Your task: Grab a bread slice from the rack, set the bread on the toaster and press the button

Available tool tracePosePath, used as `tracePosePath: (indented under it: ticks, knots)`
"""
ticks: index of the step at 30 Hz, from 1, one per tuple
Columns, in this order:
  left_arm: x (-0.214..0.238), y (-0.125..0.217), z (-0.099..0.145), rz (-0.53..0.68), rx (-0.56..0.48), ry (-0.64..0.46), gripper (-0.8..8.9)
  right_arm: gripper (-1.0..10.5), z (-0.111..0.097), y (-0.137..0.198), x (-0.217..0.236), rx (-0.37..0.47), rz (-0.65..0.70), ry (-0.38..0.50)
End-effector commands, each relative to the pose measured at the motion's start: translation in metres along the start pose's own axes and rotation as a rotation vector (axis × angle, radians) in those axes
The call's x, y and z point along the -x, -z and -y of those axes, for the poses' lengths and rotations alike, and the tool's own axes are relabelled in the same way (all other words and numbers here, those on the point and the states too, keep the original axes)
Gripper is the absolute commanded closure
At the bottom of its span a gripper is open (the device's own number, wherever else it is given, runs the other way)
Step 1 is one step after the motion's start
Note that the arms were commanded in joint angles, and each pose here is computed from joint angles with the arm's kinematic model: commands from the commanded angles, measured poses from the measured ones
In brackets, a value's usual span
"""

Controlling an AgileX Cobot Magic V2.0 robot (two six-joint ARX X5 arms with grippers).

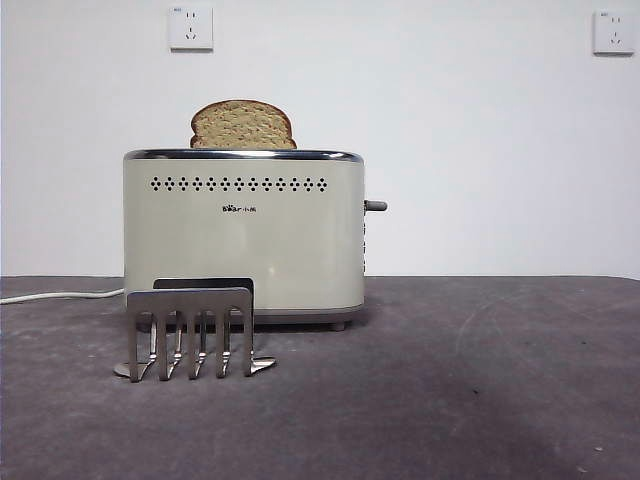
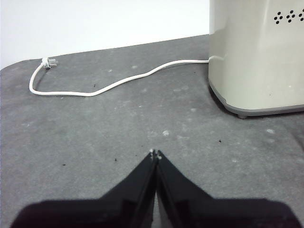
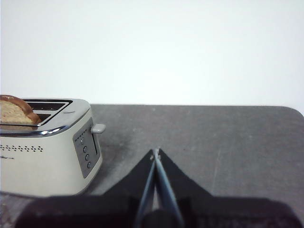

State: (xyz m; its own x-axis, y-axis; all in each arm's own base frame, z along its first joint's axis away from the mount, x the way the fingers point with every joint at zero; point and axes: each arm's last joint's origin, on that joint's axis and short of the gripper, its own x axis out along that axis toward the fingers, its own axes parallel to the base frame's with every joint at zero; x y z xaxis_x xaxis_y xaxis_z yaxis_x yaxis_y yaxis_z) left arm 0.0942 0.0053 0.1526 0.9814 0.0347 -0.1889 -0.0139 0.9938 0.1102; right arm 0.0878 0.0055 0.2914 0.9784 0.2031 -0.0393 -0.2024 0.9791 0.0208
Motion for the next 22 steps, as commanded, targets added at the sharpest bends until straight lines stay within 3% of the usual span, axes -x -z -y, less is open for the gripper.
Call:
tracePosePath:
  ticks: [1,10,22]
  knots:
    - [-0.001,0.004,0.000,-0.014,0.012,-0.003,8.17,9.5,0.002,0.033,-0.005,-0.023,0.005,0.010]
    - [-0.001,0.004,0.000,-0.014,0.012,-0.003,8.17,9.5,0.004,0.096,-0.009,-0.023,-0.031,0.047]
    - [-0.001,0.004,0.000,-0.014,0.012,-0.003,8.17,9.5,0.006,0.139,-0.013,-0.060,-0.105,0.063]
